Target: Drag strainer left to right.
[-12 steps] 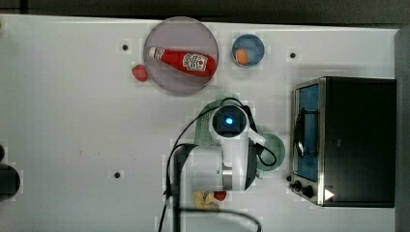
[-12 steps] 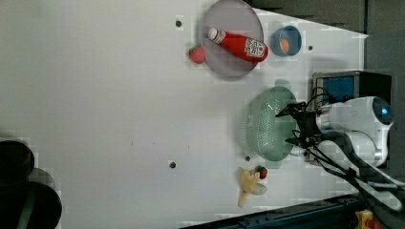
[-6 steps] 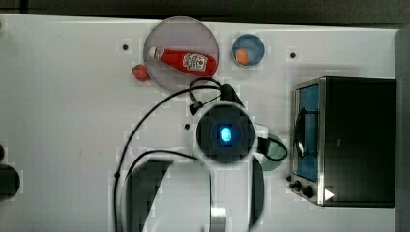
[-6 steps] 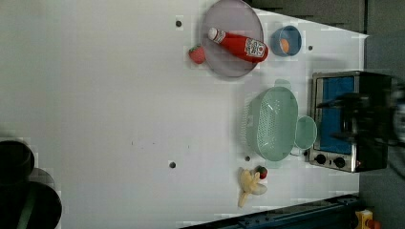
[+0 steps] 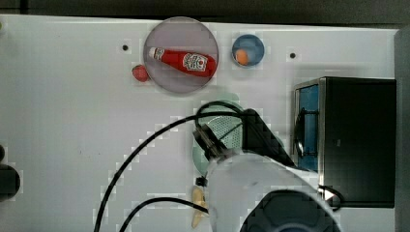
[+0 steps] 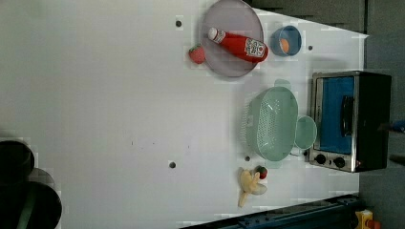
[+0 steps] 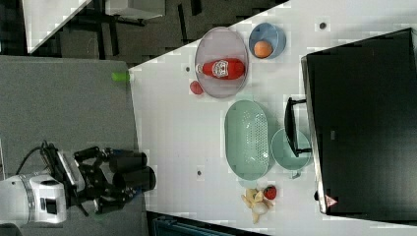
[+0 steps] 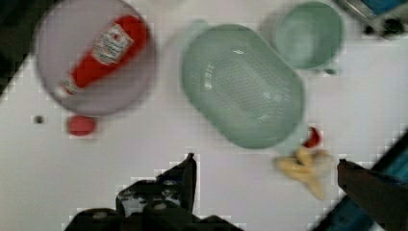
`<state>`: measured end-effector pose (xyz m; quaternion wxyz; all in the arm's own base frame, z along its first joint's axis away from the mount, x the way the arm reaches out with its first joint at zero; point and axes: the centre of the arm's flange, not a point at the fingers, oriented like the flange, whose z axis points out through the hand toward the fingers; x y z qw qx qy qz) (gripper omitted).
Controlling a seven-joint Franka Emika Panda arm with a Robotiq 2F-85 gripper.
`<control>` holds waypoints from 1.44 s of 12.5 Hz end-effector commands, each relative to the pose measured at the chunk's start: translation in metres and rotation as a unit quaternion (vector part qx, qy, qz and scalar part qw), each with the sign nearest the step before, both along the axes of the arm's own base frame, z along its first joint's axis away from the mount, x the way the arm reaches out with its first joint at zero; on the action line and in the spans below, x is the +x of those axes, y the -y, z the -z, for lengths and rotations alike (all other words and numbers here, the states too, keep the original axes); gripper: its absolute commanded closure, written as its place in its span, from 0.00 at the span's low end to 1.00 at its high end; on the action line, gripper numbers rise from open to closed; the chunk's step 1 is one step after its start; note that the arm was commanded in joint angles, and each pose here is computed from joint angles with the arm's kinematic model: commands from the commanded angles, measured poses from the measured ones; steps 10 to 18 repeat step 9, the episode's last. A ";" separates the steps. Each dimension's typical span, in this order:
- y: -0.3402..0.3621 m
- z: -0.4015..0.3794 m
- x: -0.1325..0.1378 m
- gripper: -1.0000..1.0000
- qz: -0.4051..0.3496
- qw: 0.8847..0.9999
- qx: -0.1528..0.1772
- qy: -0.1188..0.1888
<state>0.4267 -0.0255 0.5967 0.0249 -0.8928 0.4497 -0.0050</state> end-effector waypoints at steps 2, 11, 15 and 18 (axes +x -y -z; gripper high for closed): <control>0.004 0.030 0.009 0.00 -0.030 0.996 -0.010 -0.088; 0.002 0.044 0.016 0.00 -0.031 0.994 -0.011 -0.101; 0.002 0.044 0.016 0.00 -0.031 0.994 -0.011 -0.101; 0.002 0.044 0.016 0.00 -0.031 0.994 -0.011 -0.101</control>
